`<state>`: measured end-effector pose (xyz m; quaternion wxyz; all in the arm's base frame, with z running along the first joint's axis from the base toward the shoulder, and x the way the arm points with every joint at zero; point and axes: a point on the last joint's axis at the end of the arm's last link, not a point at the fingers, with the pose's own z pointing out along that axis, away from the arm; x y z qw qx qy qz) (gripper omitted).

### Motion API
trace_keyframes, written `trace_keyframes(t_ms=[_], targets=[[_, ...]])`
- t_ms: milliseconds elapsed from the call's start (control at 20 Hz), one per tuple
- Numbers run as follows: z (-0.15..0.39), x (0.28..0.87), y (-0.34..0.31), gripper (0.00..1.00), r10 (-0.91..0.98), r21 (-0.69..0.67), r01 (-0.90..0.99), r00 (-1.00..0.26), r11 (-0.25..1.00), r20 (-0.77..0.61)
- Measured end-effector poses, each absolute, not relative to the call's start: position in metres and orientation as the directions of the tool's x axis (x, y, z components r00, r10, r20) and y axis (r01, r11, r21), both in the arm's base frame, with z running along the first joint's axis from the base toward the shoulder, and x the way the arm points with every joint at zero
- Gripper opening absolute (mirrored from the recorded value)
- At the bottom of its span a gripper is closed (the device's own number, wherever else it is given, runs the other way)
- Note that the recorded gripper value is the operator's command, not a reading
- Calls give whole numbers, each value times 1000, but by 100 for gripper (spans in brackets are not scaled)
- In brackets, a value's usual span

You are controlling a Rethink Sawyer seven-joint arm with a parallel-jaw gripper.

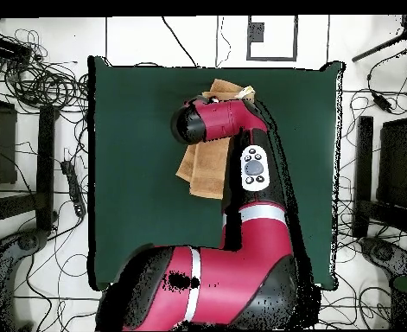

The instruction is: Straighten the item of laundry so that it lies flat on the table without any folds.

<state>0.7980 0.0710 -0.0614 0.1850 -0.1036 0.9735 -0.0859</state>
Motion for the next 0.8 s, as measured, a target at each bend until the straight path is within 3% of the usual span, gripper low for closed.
trace_keyframes(t_ms=[800], targets=[[-58,795,46,0,-114,-76,-91,-909,993,-402]])
